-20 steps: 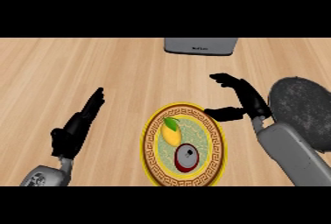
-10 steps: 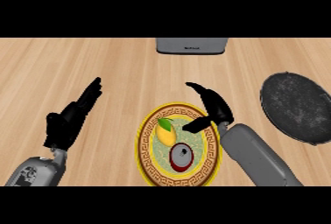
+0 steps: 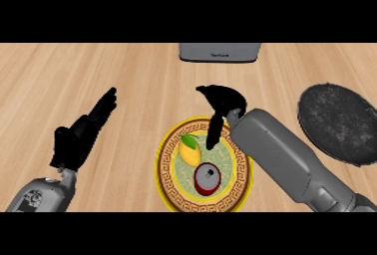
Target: Pick the lemon from the plate and place it in the pan
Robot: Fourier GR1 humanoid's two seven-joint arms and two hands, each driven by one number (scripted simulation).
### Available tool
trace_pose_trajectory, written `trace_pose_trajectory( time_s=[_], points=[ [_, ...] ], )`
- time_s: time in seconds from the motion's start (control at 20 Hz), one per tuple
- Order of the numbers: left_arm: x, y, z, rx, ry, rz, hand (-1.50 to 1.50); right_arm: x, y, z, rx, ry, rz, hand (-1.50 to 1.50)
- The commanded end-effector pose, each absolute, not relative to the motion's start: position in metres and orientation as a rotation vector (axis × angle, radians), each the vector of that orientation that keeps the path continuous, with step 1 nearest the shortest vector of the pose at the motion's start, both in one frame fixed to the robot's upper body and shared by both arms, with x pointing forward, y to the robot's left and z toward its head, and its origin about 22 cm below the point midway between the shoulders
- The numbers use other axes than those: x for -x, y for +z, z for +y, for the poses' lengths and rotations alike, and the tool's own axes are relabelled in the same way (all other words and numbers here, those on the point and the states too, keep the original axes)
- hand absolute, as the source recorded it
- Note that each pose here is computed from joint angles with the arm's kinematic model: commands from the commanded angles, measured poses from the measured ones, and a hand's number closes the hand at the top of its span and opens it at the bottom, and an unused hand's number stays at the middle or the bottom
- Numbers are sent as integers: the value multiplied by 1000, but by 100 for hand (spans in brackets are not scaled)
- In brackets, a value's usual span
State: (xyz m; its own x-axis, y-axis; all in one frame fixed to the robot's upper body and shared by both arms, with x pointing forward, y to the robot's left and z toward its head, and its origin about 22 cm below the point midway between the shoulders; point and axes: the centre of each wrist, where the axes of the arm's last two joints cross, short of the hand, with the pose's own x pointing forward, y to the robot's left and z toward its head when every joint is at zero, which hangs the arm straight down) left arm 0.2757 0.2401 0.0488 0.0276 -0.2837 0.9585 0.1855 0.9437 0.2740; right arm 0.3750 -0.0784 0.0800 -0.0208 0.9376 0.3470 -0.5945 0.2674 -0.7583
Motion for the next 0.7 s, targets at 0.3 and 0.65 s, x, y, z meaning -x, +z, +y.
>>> trace_pose_trajectory(
  time_s=[0.3,0.65],
  points=[
    [-275,47,251,-74,-369,-1511,0,-379,99,-5,321,1573,-527,-150],
    [-288,75,250,-68,-361,-1507,0,-363,89,10,428,1591,-483,-150]
  ],
)
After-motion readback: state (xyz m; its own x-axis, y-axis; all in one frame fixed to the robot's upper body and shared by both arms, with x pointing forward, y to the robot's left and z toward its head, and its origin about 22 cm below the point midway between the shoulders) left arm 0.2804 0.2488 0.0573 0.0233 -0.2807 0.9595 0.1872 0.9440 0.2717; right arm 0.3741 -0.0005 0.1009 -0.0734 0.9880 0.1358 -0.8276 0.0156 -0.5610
